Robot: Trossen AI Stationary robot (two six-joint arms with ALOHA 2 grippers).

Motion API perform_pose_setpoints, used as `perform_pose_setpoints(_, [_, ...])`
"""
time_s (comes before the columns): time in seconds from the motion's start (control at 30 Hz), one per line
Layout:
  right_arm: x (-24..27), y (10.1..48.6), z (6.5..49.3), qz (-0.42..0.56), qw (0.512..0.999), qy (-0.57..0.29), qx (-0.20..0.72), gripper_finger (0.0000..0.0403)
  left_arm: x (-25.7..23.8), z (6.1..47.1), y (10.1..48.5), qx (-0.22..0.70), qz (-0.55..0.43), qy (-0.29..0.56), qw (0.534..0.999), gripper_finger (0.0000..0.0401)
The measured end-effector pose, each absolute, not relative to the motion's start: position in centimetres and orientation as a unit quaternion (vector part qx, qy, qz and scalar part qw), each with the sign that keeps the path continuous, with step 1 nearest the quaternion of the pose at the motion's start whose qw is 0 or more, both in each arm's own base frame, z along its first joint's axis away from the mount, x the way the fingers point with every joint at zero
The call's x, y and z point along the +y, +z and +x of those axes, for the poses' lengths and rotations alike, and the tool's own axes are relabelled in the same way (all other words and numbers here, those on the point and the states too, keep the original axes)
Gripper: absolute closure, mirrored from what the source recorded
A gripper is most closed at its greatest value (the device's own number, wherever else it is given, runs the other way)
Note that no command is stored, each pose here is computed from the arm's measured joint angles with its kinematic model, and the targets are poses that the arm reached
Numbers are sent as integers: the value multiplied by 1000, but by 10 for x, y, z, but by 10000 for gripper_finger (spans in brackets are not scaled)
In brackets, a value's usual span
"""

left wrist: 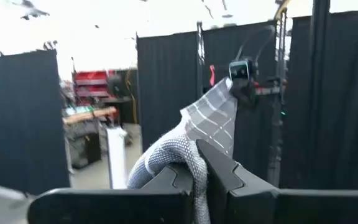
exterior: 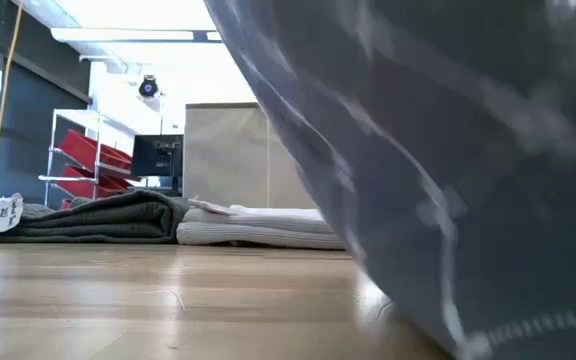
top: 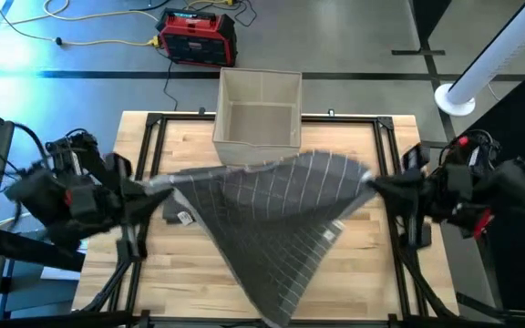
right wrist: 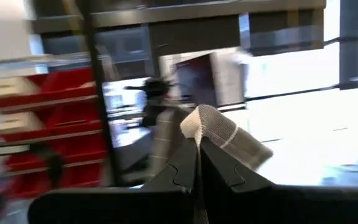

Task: Fold towel
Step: Fold the gray squared towel

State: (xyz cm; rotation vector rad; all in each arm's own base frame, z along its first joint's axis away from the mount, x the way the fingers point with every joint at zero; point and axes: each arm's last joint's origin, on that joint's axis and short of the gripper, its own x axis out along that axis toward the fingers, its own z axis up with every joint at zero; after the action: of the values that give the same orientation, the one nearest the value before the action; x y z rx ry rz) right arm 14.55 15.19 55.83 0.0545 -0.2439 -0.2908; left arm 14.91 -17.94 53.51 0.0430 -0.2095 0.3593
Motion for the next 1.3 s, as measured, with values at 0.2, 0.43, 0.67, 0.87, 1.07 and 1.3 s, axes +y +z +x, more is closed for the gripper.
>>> perform_pose_setpoints(0.2, [158,560,138,21,984,-117,-130,403,-169,141,558,-117,27,174,977,401])
perform_pose_setpoints(0.43, [189,555,121,64,985,45,-153,403,-169,137,568,-126,11,141,982,401])
perform_pose_setpoints(0.67, [220,557,108,93,946,207,-231,403,-186,140,563,-122,-10,93,988,401])
perform_pose_setpoints(0.87, [224,560,104,80,943,194,-256,403,-231,146,551,-171,-13,-18,985,401])
perform_pose_setpoints(1.07, [221,565,99,53,947,170,-268,403,-241,141,556,-226,-50,-17,973,401])
perform_pose_setpoints(1.3, [215,570,94,26,959,114,-257,403,-236,139,570,-236,-47,-2,971,401])
